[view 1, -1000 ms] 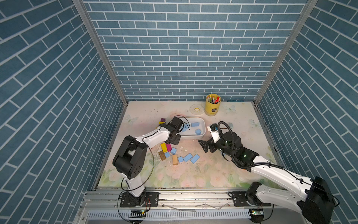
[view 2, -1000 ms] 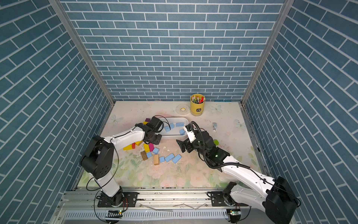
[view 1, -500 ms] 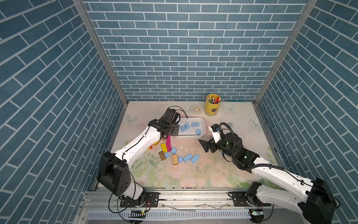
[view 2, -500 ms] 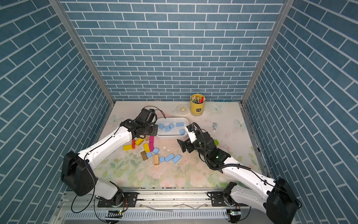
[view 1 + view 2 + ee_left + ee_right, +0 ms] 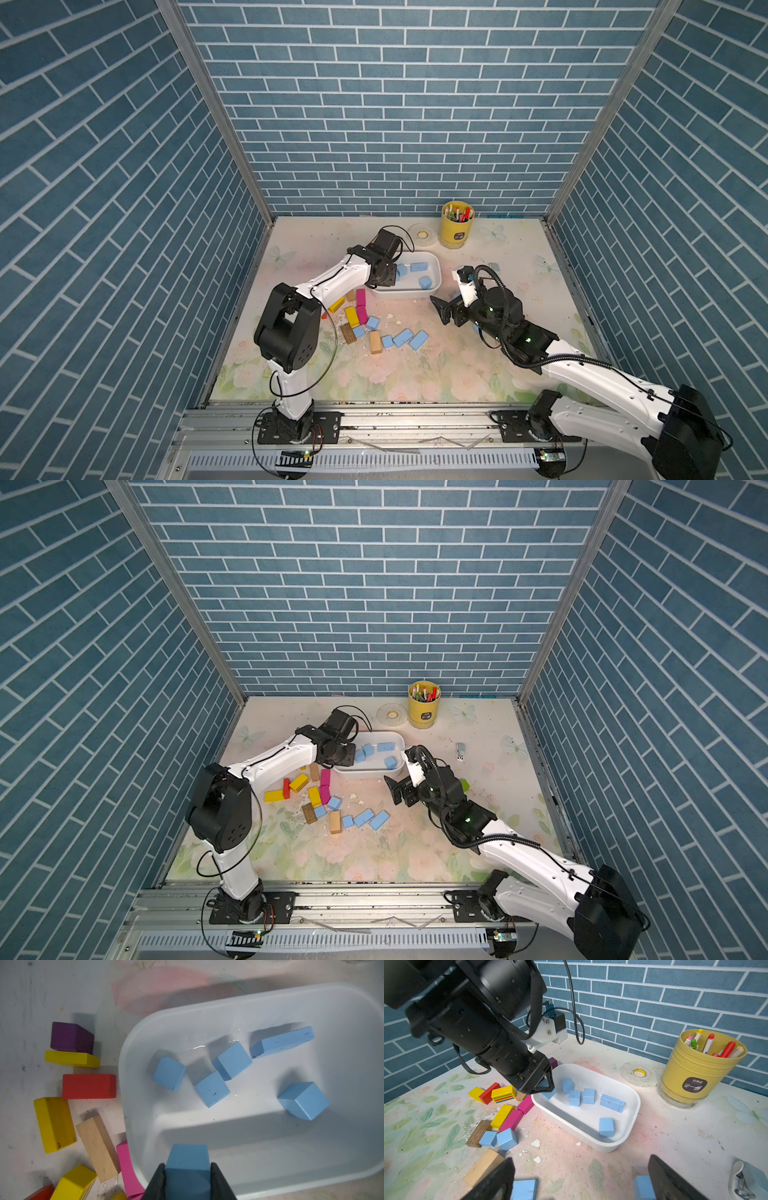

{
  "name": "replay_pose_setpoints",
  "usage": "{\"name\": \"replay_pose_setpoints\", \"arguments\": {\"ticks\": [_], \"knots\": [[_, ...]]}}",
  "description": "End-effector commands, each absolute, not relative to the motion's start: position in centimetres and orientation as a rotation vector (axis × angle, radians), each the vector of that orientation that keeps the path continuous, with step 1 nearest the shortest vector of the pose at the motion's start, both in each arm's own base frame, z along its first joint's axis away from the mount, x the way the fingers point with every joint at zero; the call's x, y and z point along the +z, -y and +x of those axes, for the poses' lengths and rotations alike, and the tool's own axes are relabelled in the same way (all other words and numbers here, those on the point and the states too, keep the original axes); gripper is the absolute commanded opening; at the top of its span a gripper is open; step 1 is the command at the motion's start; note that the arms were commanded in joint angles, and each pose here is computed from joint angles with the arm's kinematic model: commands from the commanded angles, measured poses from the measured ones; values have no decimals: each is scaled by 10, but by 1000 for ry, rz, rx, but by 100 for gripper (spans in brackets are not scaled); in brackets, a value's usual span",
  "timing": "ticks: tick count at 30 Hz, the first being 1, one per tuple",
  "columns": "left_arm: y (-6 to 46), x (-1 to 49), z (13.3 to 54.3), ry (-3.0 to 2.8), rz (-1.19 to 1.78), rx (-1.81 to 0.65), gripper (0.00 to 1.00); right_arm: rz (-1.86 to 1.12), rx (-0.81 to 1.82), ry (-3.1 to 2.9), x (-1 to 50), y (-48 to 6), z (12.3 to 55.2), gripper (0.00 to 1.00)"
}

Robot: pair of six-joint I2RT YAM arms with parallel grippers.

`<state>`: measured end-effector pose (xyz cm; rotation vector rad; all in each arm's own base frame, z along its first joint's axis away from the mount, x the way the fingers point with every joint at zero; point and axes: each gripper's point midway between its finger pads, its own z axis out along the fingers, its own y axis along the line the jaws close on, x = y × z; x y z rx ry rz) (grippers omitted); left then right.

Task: Pick out the blue building blocks
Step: Place the building block in the storage box, then pick up the building block from the center of the board.

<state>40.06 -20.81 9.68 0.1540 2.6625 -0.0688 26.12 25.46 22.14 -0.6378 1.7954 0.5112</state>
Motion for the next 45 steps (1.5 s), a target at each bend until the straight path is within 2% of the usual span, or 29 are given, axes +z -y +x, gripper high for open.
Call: {"name": "replay_pose_setpoints", "arguments": {"ticks": [1, 6, 10, 18, 25, 32, 36, 45], "knots": [[210, 100, 413, -2618, 112, -43, 12, -629, 475, -1743, 231, -251, 265, 99], [209, 85, 415, -2640, 109, -7, 18, -631, 479, -1742, 232, -250, 263, 99], [212, 76, 417, -2645, 88, -16, 28, -630, 477, -1742, 232, -250, 263, 99], [218, 76, 419, -2644, 99, -29, 60, -636, 477, -1749, 230, -251, 264, 99], [224, 118, 412, -2564, 147, -69, 69, -637, 475, -1753, 229, -252, 265, 99], [215, 163, 378, -2484, 220, -65, 77, -641, 485, -1753, 229, -253, 264, 99], [206, 173, 353, -2473, 280, -55, 80, -647, 490, -1754, 228, -254, 263, 99], [187, 165, 302, -2524, 516, -28, 95, -664, 501, -1760, 226, -257, 262, 99]]}}
